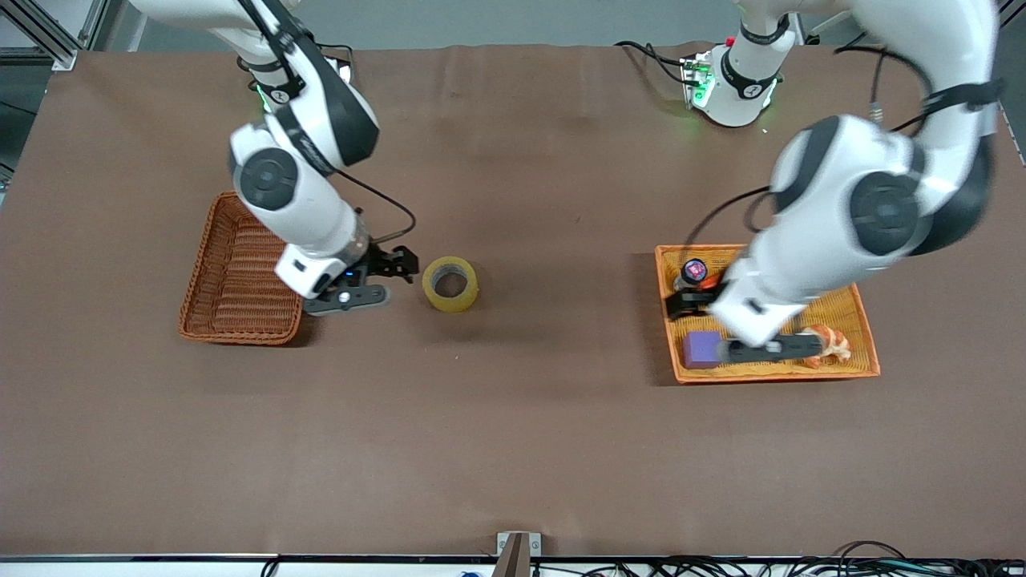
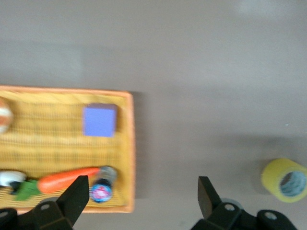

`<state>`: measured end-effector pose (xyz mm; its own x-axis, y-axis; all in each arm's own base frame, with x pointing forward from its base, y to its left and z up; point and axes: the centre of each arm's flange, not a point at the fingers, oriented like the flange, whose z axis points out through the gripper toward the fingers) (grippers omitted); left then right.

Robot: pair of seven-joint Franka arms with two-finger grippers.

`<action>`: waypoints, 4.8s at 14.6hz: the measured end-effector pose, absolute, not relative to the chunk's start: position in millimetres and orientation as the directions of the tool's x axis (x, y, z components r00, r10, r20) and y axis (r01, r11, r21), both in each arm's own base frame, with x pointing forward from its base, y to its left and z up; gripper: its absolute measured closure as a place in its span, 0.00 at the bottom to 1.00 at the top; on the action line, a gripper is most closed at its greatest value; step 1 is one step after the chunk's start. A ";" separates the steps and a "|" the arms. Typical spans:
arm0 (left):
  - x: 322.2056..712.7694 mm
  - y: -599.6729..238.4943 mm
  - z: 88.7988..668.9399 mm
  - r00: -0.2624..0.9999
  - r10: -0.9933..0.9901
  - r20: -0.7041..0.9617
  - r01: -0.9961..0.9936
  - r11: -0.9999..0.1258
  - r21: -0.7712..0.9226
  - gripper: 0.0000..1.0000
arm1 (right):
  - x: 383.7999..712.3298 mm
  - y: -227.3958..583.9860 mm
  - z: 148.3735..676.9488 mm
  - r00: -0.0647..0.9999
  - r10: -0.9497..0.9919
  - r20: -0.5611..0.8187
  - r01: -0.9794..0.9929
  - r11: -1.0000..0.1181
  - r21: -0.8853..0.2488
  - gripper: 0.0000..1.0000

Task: Move tape to another basket

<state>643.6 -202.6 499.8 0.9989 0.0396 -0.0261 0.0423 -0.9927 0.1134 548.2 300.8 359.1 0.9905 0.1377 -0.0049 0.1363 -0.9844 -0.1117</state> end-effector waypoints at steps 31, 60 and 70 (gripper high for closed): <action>546.7 -99.1 585.0 1.000 0.023 0.017 0.023 -1.000 0.019 0.00 | 561.1 271.6 321.8 0.998 -0.007 -0.069 -0.003 -0.998 0.062 0.79; 548.4 -93.7 588.4 0.999 -0.029 0.033 -0.029 -1.000 -0.010 0.00 | 463.7 -61.0 225.9 0.991 0.063 -0.122 0.073 -0.994 0.076 0.25; 548.5 -93.6 588.7 0.999 -0.029 0.034 -0.029 -1.000 -0.010 0.00 | 552.6 -15.2 512.6 0.999 0.027 -0.023 0.030 -0.994 0.102 0.00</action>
